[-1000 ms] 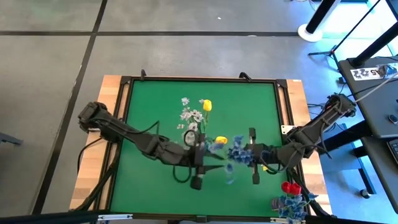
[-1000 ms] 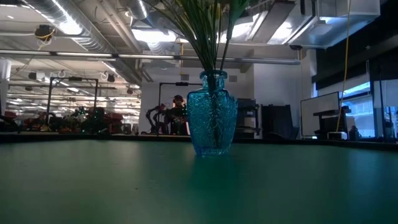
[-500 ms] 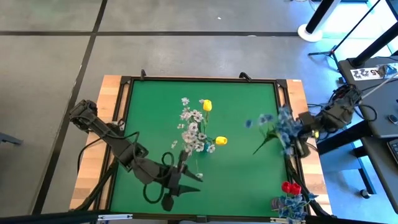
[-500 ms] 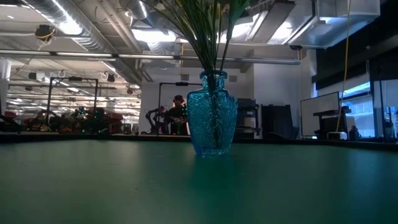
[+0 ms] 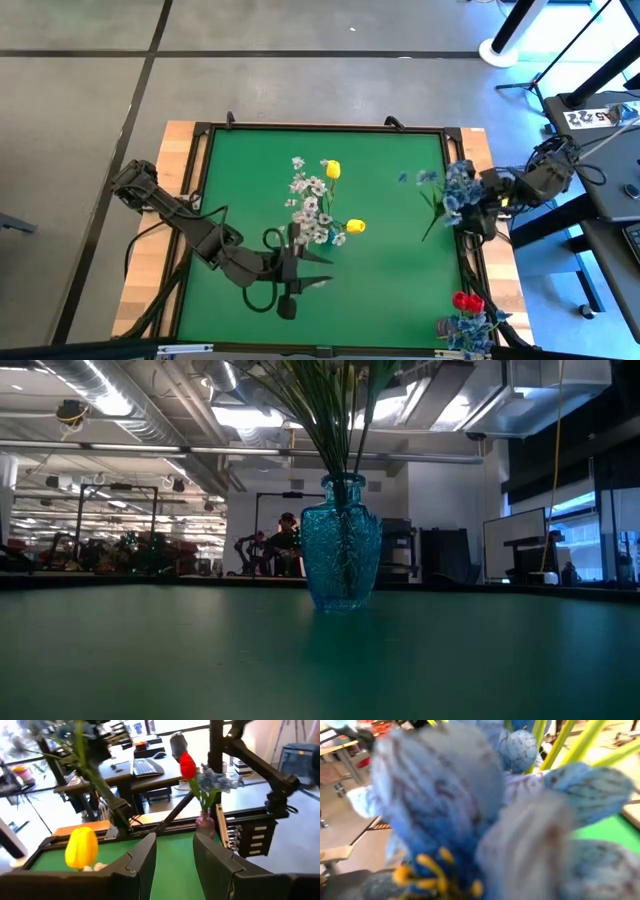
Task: Sort flowers into vase by color
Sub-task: Put the blue flowers into the purple vase
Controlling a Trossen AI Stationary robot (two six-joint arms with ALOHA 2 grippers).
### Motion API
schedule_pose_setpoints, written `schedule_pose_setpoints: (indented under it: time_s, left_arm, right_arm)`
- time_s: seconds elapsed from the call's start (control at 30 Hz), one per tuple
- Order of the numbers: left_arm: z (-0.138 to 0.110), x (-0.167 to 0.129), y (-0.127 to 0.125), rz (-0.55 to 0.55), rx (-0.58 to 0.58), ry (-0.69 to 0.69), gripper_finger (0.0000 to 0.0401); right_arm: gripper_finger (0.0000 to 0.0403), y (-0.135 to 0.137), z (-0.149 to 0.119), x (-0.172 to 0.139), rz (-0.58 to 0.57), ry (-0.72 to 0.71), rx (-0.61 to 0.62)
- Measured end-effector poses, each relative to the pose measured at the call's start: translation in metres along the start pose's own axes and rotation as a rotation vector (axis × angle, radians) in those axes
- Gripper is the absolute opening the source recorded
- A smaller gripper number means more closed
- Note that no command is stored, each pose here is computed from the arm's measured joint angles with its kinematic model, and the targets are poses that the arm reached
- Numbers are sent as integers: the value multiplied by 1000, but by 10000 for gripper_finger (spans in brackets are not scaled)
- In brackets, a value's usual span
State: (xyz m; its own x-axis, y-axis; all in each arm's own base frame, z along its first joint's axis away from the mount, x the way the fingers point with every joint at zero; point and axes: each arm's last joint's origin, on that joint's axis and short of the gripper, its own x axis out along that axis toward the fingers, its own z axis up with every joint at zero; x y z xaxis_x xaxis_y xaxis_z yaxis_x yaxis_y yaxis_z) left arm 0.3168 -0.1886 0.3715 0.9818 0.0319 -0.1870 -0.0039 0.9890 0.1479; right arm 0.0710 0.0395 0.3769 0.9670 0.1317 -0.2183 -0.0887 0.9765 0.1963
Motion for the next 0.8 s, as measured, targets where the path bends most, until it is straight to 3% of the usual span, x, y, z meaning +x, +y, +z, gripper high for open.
schedule_pose_setpoints:
  time_s: [0.17,0.4,0.63,0.8]
  left_arm:
    - [0,5,8,25,-80,3,125]
    - [-1,8,13,25,-153,5,125]
    - [-1,9,14,27,-161,6,125]
    - [-1,9,14,26,-208,6,125]
  right_arm:
    - [14,6,-26,18,73,83,5]
    - [9,27,-46,35,601,120,47]
    - [9,33,-56,33,756,194,71]
    - [9,49,-63,19,853,130,38]
